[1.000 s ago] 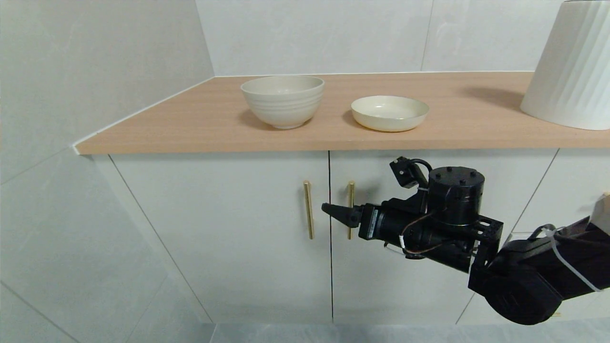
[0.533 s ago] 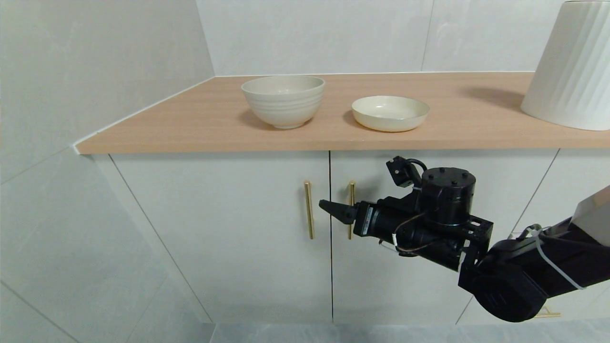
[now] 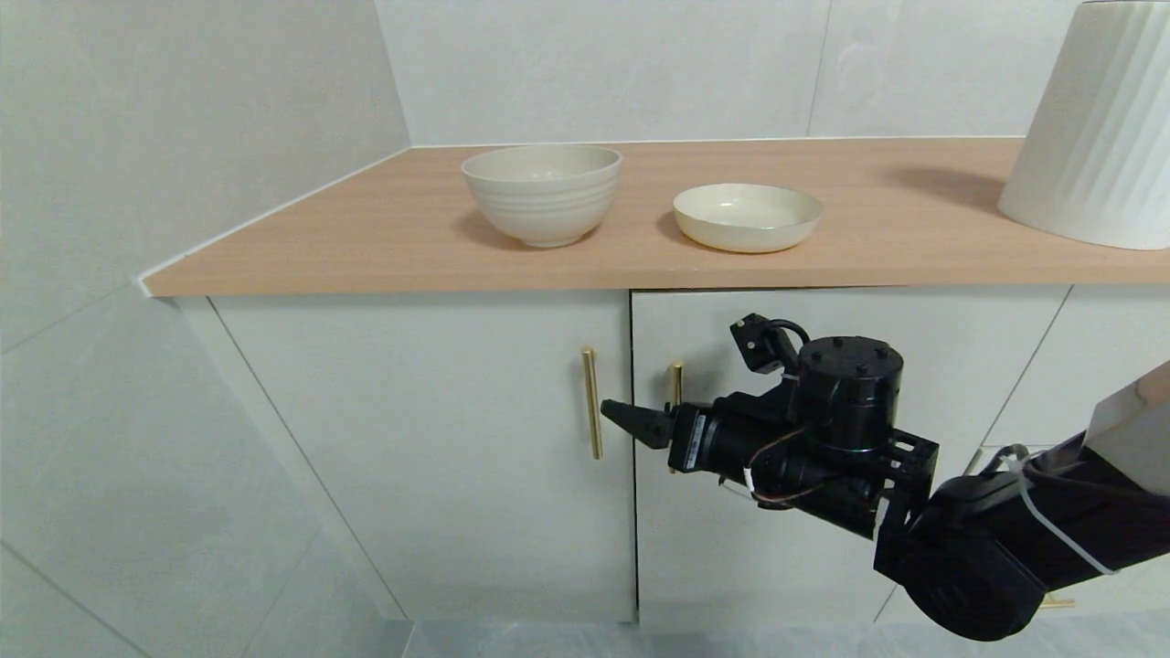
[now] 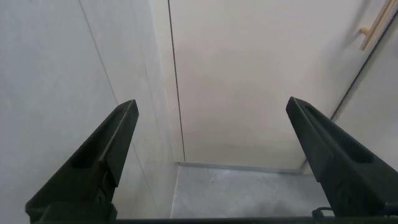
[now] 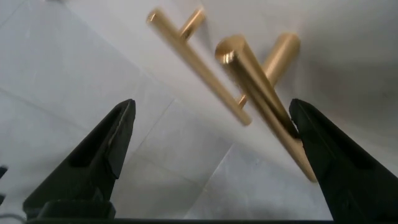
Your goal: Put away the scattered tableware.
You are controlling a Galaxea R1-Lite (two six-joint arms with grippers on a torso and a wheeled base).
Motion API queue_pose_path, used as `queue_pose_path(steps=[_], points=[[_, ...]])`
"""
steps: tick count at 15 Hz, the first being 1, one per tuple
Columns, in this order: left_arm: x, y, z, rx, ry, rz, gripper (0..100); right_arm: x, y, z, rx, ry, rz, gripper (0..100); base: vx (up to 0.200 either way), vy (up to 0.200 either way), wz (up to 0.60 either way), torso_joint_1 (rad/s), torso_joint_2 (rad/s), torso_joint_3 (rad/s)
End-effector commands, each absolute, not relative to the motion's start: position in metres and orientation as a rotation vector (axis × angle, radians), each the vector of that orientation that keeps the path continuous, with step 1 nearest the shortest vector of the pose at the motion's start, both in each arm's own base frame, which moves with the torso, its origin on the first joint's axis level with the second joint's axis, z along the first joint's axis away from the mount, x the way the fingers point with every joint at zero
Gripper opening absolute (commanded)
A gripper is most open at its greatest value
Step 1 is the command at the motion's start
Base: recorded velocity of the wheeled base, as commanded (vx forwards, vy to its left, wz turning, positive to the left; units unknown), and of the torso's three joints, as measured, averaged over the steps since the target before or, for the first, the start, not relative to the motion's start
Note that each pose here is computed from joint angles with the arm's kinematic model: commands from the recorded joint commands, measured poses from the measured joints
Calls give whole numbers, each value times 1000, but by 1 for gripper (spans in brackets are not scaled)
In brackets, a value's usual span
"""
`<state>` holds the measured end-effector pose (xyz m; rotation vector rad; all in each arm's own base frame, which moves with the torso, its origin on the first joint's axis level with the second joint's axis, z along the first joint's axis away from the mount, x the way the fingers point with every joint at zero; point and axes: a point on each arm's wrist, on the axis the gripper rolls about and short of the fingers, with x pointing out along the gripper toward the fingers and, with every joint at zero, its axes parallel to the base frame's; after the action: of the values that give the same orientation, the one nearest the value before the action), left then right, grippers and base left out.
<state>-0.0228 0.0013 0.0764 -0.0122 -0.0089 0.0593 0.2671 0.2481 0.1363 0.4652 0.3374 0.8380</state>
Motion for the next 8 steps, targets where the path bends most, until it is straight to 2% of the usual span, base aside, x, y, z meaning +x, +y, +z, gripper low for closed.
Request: queue_pose_path(steps=[1,8], points=[[-23,1,76,-13,-10,60,100,261,250,138,465,341,862,100,0,0,0,0,0,0],[-23,1,76,-13,-10,60,100,216,218,153,448,386,966,100,0,0,0,0,0,0]])
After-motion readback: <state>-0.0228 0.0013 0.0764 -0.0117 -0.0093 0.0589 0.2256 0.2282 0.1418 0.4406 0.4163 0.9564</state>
